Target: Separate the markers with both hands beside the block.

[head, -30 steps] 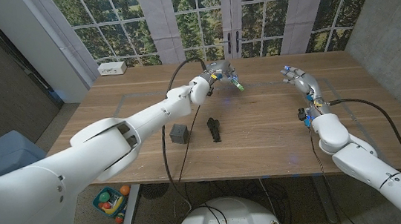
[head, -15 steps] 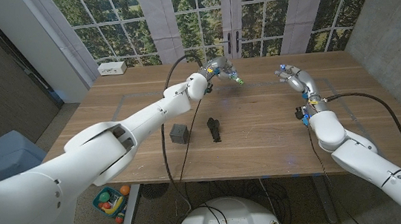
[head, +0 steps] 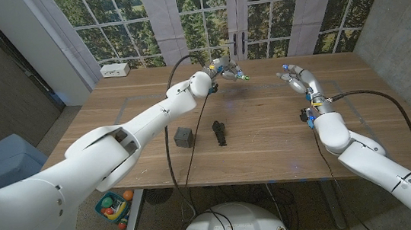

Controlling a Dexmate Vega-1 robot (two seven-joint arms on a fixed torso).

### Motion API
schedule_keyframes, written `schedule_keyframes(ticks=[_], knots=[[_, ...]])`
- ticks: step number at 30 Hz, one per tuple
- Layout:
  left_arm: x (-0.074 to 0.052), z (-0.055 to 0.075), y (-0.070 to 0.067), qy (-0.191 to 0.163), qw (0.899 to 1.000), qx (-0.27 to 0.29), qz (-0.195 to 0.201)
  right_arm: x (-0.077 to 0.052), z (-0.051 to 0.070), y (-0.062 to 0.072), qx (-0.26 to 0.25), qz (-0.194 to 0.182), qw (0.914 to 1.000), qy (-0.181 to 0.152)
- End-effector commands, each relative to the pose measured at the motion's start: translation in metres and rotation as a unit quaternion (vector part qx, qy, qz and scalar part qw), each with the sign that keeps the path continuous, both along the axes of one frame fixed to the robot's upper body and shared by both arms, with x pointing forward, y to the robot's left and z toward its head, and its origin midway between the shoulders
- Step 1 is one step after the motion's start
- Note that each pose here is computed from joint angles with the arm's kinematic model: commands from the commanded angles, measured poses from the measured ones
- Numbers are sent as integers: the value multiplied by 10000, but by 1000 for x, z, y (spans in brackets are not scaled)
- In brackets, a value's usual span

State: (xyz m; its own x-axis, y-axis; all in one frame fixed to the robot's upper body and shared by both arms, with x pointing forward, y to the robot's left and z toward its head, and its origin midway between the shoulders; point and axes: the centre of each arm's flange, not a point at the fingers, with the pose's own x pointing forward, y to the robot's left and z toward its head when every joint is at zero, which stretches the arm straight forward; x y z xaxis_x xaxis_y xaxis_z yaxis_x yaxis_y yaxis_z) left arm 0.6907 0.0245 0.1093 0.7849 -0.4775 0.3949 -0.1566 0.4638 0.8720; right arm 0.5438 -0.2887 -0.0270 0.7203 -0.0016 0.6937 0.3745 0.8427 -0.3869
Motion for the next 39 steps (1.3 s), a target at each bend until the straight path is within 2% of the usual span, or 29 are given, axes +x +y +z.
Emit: schedule_keyframes(ticks=[1, 5, 17, 39], knots=[[-5, 6, -3, 576, 9982, -155, -110, -8, 4, 17, -436, -325, 9984, -148], [-8, 8, -4, 761, 9969, -105, -169, -9, 5, 22, -506, -415, 9976, -216], [-22, 8, -7, 867, 9961, 62, -160, -13, 7, 35, -858, -461, 9946, -346], [-27, 7, -17, 1223, 9924, 64, 147, -18, 6, 59, -1402, -781, 9827, -924]])
